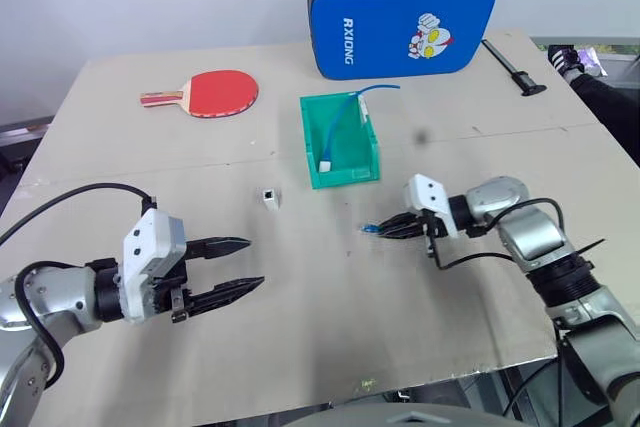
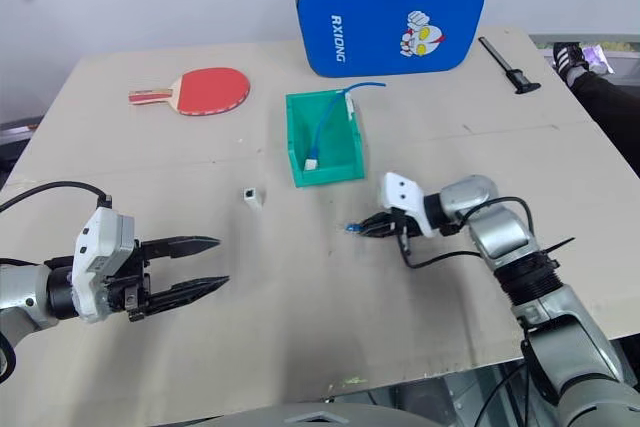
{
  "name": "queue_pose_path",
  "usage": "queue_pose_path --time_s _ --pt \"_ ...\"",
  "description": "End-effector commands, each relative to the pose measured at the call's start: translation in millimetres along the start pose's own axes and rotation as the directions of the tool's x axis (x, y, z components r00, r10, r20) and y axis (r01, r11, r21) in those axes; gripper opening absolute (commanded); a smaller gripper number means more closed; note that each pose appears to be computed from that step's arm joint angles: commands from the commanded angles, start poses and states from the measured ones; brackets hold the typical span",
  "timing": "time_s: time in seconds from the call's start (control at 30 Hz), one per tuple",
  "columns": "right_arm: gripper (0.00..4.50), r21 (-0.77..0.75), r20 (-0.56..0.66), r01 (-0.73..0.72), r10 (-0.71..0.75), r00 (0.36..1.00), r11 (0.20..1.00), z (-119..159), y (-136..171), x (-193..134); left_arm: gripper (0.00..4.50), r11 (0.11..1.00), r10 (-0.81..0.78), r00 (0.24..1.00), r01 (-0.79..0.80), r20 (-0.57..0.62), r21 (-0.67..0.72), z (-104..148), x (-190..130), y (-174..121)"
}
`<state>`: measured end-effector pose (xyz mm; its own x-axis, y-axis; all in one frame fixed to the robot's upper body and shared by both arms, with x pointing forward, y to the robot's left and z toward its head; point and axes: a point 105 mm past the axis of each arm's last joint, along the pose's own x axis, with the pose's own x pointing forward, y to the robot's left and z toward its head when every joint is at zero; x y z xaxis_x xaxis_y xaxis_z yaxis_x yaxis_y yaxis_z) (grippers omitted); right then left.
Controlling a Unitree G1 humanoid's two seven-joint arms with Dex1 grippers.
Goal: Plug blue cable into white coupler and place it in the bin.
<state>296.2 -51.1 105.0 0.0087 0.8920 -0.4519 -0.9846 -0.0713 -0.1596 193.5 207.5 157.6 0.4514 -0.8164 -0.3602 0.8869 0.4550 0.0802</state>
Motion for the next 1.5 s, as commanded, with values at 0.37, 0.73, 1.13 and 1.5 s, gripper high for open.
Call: queue_pose_path --time_s 0.37,0.73,1.13,1.5 --pt "0.09 -0.074 0.025 0.079 -0.078 0.997 0.994 24 -14 -12 3.15 0.999 -0.015 1.000 0.016 -0.015 0.028 1 2 -1" --pt "0.09 0.027 -0.056 0.171 -0.170 0.984 0.985 -7 -21 -11 3.15 0.999 -0.024 1.000 0.024 -0.005 0.026 0 3 2" --pt "0.87 0.064 -0.050 0.139 -0.136 0.989 0.988 -9 -11 3 3.15 0.999 -0.022 1.000 0.022 -0.003 0.024 -3 2 2" --pt "0.87 0.140 -0.126 0.207 -0.190 0.974 0.968 -28 -18 8 3.15 0.999 -0.023 1.000 0.023 -0.004 0.032 -4 0 2"
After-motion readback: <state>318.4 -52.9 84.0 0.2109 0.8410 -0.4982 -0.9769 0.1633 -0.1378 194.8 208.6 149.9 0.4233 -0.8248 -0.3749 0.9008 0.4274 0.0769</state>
